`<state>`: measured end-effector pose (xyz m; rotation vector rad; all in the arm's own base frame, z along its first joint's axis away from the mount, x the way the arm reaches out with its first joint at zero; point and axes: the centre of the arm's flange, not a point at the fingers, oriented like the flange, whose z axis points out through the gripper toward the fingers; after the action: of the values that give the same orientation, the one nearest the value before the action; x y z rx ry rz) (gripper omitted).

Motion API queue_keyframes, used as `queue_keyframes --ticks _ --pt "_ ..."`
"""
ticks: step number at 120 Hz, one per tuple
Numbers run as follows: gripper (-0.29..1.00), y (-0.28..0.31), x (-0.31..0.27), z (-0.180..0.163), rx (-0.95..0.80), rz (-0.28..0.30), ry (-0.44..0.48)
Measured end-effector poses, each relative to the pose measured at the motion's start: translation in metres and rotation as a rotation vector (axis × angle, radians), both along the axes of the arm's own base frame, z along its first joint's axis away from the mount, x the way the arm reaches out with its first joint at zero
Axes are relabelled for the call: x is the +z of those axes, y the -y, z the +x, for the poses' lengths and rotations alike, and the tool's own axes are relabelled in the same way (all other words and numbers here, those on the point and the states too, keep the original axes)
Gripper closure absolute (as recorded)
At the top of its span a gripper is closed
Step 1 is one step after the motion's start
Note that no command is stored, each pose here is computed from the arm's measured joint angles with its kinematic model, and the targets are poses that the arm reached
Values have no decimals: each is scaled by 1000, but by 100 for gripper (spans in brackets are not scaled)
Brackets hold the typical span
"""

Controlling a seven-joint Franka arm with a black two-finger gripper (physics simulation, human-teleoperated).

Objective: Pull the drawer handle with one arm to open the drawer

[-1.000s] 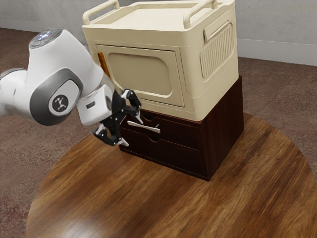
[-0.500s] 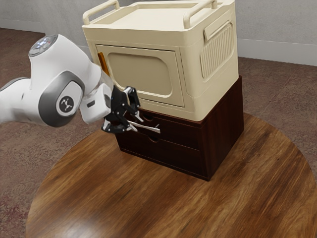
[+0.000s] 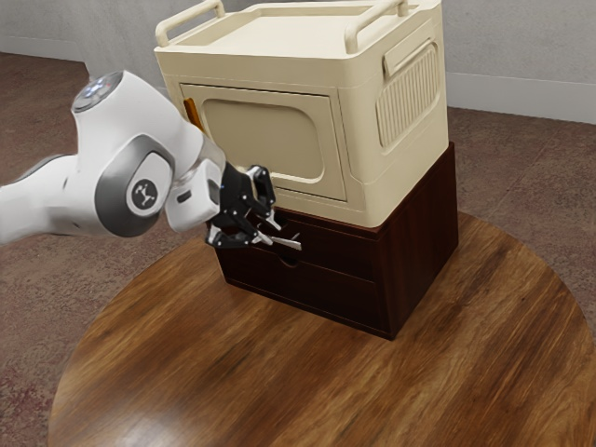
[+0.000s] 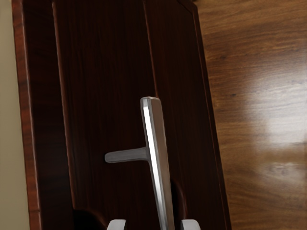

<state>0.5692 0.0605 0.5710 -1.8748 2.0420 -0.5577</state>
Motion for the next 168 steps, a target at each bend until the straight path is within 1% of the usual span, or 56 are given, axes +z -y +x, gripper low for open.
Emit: queue_keyframes --ticks 17,51,64,95,102,105,117,141,168 --pt "66 7 -14 -6 -23 -3 -23" --pt "71 -5 -15 -43 -25 -3 -27" --pt "71 -7 -16 -58 -31 -6 -29" --pt "71 12 -23 -92 -88 -18 -33" --pt "72 14 -23 -101 -95 -22 -30" --pt "70 14 -24 -104 -98 -25 -30" --pt "71 11 -26 -117 -104 -42 -28" --pt "73 -5 -21 -135 -96 -56 -14" --pt "72 -9 -23 -151 -108 -60 -20"
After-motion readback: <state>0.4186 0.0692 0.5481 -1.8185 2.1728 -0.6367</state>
